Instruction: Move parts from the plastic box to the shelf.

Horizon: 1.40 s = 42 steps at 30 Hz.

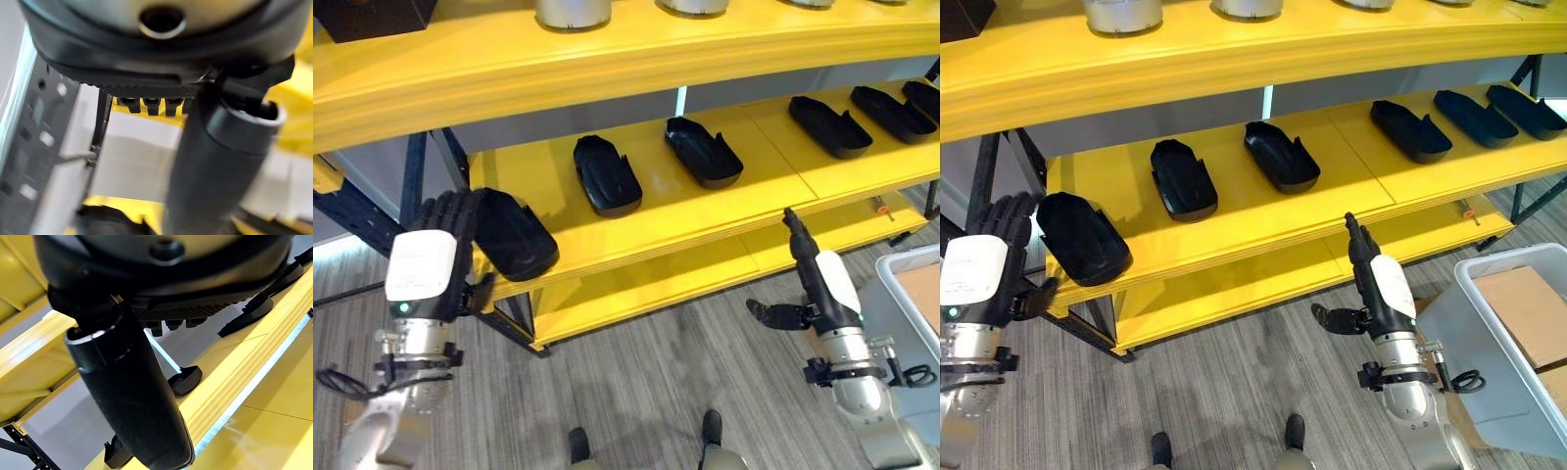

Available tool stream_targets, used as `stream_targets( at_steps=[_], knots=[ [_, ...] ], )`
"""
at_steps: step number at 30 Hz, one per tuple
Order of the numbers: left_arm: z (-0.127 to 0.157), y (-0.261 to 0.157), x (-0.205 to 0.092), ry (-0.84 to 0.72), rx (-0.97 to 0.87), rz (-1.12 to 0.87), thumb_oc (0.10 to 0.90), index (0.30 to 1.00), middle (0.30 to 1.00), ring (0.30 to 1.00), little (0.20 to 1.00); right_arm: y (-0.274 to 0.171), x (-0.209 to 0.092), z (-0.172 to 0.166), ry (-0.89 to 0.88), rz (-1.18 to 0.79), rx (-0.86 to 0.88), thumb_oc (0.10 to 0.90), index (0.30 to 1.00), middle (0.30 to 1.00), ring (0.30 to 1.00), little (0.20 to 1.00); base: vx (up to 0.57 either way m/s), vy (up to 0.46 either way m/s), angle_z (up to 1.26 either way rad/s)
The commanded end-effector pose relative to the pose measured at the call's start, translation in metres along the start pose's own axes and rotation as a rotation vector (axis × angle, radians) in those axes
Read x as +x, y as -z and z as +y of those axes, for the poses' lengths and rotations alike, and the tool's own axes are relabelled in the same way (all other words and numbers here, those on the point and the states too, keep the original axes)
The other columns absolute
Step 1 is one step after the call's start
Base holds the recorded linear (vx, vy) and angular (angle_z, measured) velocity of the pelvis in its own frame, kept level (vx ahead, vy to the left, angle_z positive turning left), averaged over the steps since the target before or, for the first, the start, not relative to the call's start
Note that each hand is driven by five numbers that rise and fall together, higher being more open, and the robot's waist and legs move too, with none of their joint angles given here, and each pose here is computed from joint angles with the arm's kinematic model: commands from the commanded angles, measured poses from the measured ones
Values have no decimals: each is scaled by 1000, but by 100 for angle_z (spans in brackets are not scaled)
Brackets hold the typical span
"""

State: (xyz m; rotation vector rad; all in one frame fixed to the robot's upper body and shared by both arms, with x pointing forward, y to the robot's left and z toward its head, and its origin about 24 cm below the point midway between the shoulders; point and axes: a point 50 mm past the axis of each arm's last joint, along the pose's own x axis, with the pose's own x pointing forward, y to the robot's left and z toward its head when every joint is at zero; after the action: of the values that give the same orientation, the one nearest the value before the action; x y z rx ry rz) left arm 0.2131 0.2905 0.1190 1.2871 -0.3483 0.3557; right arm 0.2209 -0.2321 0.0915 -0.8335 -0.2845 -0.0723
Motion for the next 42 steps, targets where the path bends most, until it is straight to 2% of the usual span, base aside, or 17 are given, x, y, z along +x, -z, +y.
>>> stream_targets(
  at_steps=[1, 3, 7, 8, 13, 22, 31, 36, 42],
  knots=[
    [39, -14, 36, -208, -122, -85, 900, 1000, 1000, 1000, 1000, -42, 22, -35, 195, -223, 44, 900, 1000, 1000, 1000, 1000, 0, 0, 0],
    [25, -26, 30, -190, -303, -69, 900, 1000, 1000, 1000, 1000, -44, 22, -33, 187, -223, 52, 900, 1000, 1000, 1000, 1000, -6, -32, -1],
    [16, -35, 25, -156, -388, -62, 900, 1000, 1000, 1000, 1000, -43, 21, -33, 188, -217, 53, 900, 1000, 1000, 1000, 1000, -1, -29, -1],
    [8, -40, 23, -136, -486, -46, 900, 1000, 1000, 1000, 1000, -44, 21, -32, 185, -217, 52, 900, 1000, 1000, 1000, 1000, -4, -56, 0],
    [-2, -45, 24, -110, -568, -15, 900, 1000, 1000, 1000, 1000, -45, 21, -30, 184, -220, 50, 900, 1000, 1000, 1000, 1000, -2, -48, 0],
    [-13, -35, 41, -149, -568, 70, 900, 1000, 1000, 1000, 1000, -48, 27, -29, 180, -233, 37, 900, 1000, 1000, 1000, 1000, -1, -4, 0],
    [-8, -30, 76, -289, -522, 122, 900, 1000, 1000, 1000, 1000, -50, 32, -26, 165, -250, 35, 900, 1000, 1000, 1000, 1000, 0, 0, 0],
    [-19, -27, 93, -283, -530, 176, 900, 1000, 1000, 1000, 1000, -54, 35, -21, 142, -275, 49, 900, 1000, 1000, 1000, 1000, -9, 4, -3],
    [-32, -23, 98, -273, -567, 262, 900, 1000, 1000, 1000, 1000, -58, 35, -19, 135, -294, 60, 900, 1000, 1000, 1000, 1000, -2, 10, -6]
  ],
)
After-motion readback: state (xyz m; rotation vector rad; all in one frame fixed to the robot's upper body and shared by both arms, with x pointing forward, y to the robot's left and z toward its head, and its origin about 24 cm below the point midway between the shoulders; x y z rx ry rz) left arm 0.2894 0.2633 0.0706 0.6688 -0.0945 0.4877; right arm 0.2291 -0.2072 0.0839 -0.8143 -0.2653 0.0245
